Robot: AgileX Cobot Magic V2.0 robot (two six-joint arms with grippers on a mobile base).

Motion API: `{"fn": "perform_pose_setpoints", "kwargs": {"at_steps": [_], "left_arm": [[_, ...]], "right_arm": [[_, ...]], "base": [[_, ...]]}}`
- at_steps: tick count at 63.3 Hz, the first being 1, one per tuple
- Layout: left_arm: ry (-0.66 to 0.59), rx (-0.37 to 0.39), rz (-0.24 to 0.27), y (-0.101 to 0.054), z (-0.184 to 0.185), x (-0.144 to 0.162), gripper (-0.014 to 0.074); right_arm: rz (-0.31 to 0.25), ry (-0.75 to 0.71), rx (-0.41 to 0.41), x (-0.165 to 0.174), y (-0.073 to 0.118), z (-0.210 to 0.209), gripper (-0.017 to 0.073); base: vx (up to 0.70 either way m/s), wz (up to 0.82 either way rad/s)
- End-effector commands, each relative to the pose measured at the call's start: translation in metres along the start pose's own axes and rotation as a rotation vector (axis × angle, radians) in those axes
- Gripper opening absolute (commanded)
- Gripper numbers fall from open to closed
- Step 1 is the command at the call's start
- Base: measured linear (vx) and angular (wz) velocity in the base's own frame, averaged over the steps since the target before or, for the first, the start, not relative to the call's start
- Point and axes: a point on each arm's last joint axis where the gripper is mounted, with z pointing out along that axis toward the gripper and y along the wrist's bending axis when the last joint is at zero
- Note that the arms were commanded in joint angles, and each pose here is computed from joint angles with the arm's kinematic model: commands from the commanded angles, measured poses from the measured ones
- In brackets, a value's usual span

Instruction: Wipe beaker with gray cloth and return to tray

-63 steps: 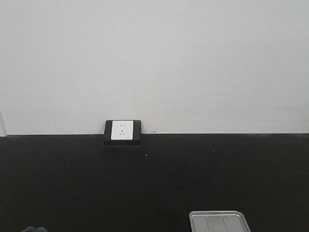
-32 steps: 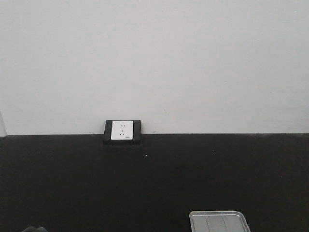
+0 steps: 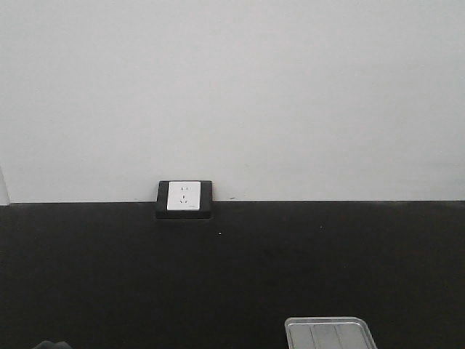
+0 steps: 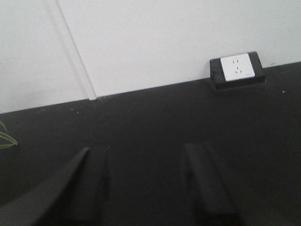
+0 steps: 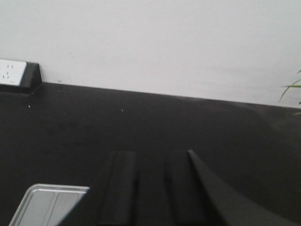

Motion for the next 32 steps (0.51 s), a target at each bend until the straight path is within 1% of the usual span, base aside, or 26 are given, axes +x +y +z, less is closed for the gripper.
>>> {"fn": "perform_pose_setpoints", "kwargs": {"at_steps": [1, 7, 13, 14, 17, 19, 22, 26, 28, 32], "left_arm": [[-0.082, 0.019, -0.023, -0.002, 0.008, -0.016, 0.0589], [-0.003, 0.048, -0.076, -0.007, 0.027, -0.010, 0.0608], [0.136, 0.090, -0.174, -0.015, 0.049, 0.000, 0.0602], [0.171, 0.101, -0.199, -0.017, 0.054, 0.001, 0.0598], [0.234, 0.132, -0.235, -0.022, 0.063, 0.003, 0.0591], [0.284, 0.158, -0.237, -0.026, 0.071, 0.005, 0.0585], [0.349, 0.189, -0.217, -0.032, 0.082, 0.007, 0.0580], [0.430, 0.235, -0.172, -0.040, 0.097, 0.011, 0.0577], [0.464, 0.250, -0.156, -0.044, 0.103, 0.012, 0.0577], [0.547, 0.264, -0.142, -0.049, 0.120, 0.017, 0.0577]], "right_arm": [[-0.004, -0.084, -0.004, -0.016, -0.001, -0.002, 0.0393], [-0.003, -0.084, -0.004, -0.016, -0.001, -0.002, 0.0478], [0.000, -0.086, -0.006, -0.016, -0.001, -0.003, 0.0517], [0.000, -0.086, -0.006, -0.016, -0.001, -0.003, 0.0520], [0.000, -0.085, -0.005, -0.016, -0.001, -0.003, 0.0525], [0.001, -0.084, -0.005, -0.016, -0.001, -0.002, 0.0524], [0.001, -0.083, -0.005, -0.016, -0.001, -0.002, 0.0524], [0.001, -0.083, -0.005, -0.016, -0.001, -0.002, 0.0524], [0.001, -0.083, -0.005, -0.016, -0.001, -0.002, 0.0524], [0.001, -0.081, -0.004, -0.015, -0.001, -0.002, 0.0524]], "base": [[0.00, 0.00], [0.00, 0.00], [0.00, 0.00], [0.00, 0.00], [0.00, 0.00], [0.00, 0.00], [0.00, 0.00], [0.00, 0.00], [0.00, 0.00], [0.00, 0.00]]}}
